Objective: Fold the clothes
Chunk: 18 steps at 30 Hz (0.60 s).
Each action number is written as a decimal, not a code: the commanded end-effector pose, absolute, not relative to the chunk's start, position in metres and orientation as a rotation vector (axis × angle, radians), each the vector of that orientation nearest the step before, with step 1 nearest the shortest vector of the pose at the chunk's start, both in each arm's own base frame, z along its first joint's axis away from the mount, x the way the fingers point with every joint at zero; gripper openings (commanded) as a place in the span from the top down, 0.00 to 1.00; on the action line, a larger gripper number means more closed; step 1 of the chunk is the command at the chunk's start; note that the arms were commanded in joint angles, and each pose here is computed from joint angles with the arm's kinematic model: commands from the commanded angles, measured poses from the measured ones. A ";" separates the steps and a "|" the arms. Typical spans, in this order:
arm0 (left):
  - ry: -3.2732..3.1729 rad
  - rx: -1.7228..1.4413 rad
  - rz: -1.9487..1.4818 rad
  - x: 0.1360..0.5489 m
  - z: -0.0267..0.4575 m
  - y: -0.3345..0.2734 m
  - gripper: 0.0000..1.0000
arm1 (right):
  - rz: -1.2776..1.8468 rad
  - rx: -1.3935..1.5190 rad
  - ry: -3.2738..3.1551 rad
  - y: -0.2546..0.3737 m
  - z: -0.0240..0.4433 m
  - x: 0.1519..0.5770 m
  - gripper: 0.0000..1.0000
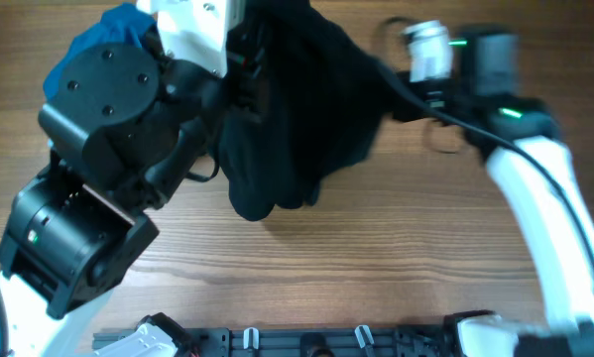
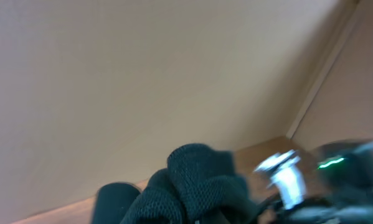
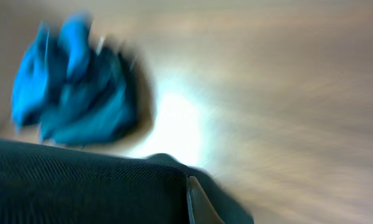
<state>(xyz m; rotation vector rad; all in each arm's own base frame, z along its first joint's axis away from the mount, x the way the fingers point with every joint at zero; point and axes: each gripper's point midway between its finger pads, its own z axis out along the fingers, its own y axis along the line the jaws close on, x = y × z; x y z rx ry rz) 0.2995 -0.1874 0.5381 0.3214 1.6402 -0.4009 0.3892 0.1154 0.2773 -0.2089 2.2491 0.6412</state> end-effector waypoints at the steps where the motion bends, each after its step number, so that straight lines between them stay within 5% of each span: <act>1: 1.614 0.302 -0.373 0.287 0.552 -0.172 0.96 | 0.457 -0.050 1.989 0.048 0.371 0.352 0.96; 7: 1.707 0.425 -0.358 0.277 0.522 -0.192 0.96 | 0.205 0.061 1.716 -0.001 0.451 0.267 0.96; 12: 1.770 0.599 -0.386 0.244 0.497 -0.223 0.96 | 0.087 0.240 1.750 -0.024 0.442 0.225 0.96; 18: 1.979 0.409 -0.196 0.276 0.448 -0.206 0.96 | 0.043 0.323 1.869 -0.037 0.412 0.232 0.96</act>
